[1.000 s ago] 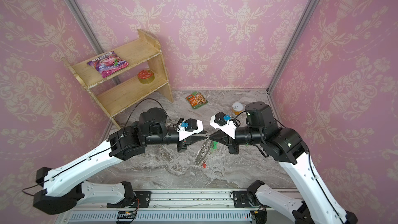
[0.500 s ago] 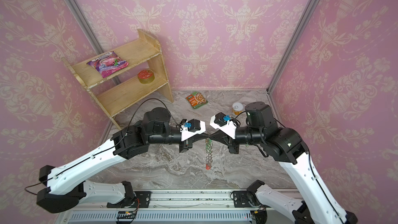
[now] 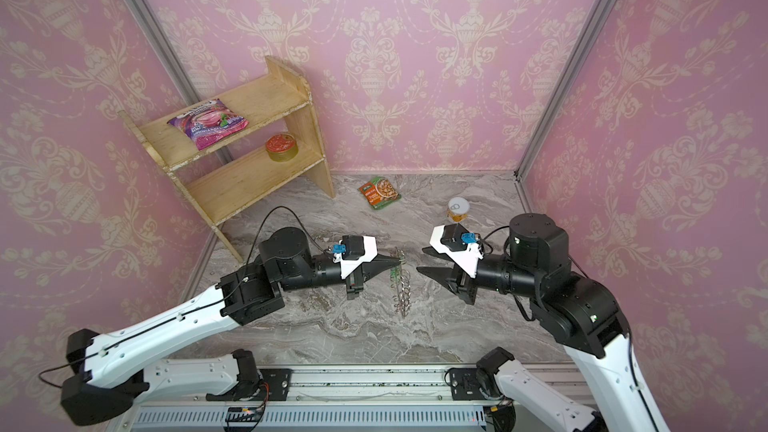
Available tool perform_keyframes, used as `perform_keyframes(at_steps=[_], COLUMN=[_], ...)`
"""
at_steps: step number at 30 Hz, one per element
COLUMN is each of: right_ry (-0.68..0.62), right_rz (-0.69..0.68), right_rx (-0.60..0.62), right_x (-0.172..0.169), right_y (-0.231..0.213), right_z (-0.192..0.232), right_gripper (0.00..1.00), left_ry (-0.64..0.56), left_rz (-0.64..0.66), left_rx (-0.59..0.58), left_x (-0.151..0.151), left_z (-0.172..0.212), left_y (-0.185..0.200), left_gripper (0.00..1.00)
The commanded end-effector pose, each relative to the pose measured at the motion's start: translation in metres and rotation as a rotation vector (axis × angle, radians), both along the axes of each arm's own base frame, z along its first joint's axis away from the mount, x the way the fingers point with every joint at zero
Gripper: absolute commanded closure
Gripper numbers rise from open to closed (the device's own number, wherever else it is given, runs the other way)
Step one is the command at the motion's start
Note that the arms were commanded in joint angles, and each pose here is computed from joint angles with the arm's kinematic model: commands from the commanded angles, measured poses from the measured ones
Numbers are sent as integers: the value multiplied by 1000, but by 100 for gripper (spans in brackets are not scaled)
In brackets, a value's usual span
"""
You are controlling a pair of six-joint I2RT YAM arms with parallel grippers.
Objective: Put the keys on the keyring
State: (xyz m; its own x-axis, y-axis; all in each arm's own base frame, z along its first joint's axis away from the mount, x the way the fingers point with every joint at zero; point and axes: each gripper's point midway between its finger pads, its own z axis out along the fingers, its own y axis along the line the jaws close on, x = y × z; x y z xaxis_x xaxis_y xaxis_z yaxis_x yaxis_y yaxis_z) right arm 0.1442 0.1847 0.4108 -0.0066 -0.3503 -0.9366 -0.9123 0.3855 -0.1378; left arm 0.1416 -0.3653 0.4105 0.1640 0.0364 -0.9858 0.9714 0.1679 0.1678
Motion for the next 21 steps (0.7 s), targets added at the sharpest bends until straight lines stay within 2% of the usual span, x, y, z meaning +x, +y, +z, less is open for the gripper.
perform_keyframes(at_steps=[1,9,21], right_ry=[28,24,10], right_rz=[30,77,114], right_rx=[69,144,186], right_x=[2,0,-8], right_y=[7,13,15], right_z=[7,21,31], right_gripper=[64,70,70], left_ry=[-47,-22,48], left_rz=[-61,-107,-139], left_rx=[-240,-285,-330], left_x=[-16,-20,-13], left_z=[62,69,64], left_y=[11,11,7], left_gripper=[100,100,100])
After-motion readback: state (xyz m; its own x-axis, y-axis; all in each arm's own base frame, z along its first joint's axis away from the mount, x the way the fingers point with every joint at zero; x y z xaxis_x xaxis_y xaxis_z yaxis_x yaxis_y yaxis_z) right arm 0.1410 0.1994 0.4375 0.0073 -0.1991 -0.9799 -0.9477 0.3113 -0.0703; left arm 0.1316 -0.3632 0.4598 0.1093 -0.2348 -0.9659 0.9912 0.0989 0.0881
